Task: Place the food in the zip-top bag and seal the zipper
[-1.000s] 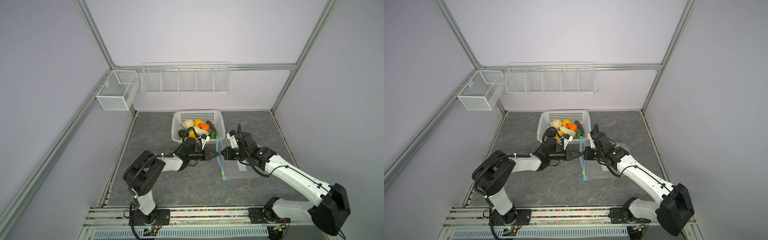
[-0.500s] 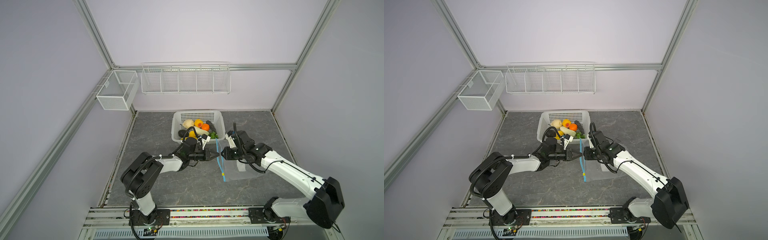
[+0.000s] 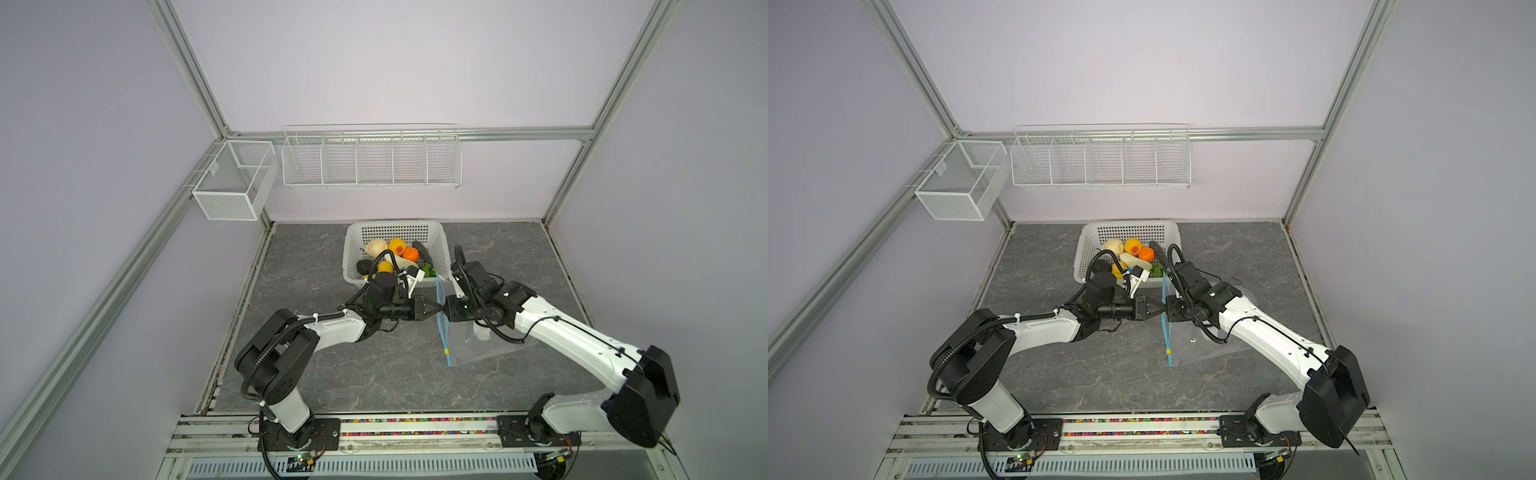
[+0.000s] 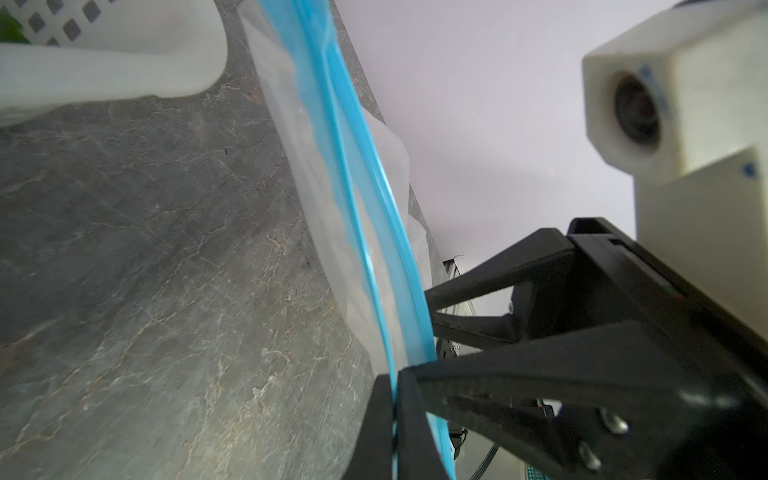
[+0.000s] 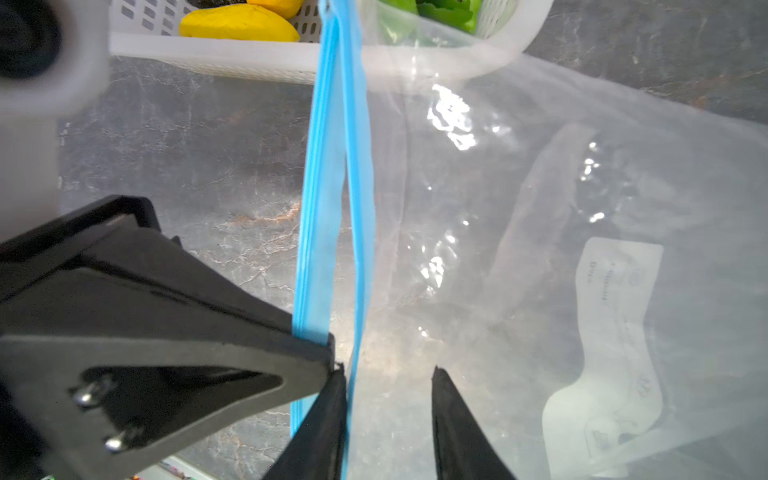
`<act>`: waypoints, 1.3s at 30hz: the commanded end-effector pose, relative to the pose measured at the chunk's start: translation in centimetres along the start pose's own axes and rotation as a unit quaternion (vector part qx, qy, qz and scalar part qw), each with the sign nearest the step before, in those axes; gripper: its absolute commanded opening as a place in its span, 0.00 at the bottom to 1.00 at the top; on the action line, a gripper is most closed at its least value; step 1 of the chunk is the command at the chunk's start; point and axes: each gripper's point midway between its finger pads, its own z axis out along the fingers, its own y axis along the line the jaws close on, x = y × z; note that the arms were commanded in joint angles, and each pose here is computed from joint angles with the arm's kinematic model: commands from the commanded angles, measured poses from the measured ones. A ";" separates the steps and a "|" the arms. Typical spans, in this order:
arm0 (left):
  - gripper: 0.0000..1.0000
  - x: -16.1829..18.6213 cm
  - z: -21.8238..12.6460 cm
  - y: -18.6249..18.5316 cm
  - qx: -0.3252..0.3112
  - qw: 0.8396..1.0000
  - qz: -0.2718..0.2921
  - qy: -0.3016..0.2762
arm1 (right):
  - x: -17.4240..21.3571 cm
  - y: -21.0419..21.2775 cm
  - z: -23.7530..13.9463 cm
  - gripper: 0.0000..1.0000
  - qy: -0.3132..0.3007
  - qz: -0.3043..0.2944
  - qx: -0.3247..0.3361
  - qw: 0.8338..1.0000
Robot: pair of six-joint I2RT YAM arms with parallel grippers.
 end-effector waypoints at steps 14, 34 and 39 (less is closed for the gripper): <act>0.00 -1.7 0.2 -1.7 0.014 0.999 0.013 -0.027 | 1.3 -0.9 -0.4 0.38 -0.025 -0.024 0.121 0.992; 0.00 -0.8 1.3 1.3 -0.016 1.000 -0.001 -0.015 | -0.1 -1.5 -2.2 0.10 -0.042 -0.051 0.178 0.982; 0.00 -0.8 1.6 2.9 -0.034 0.999 -0.017 -0.022 | -0.6 -1.4 -2.7 0.06 -0.041 -0.065 0.187 0.979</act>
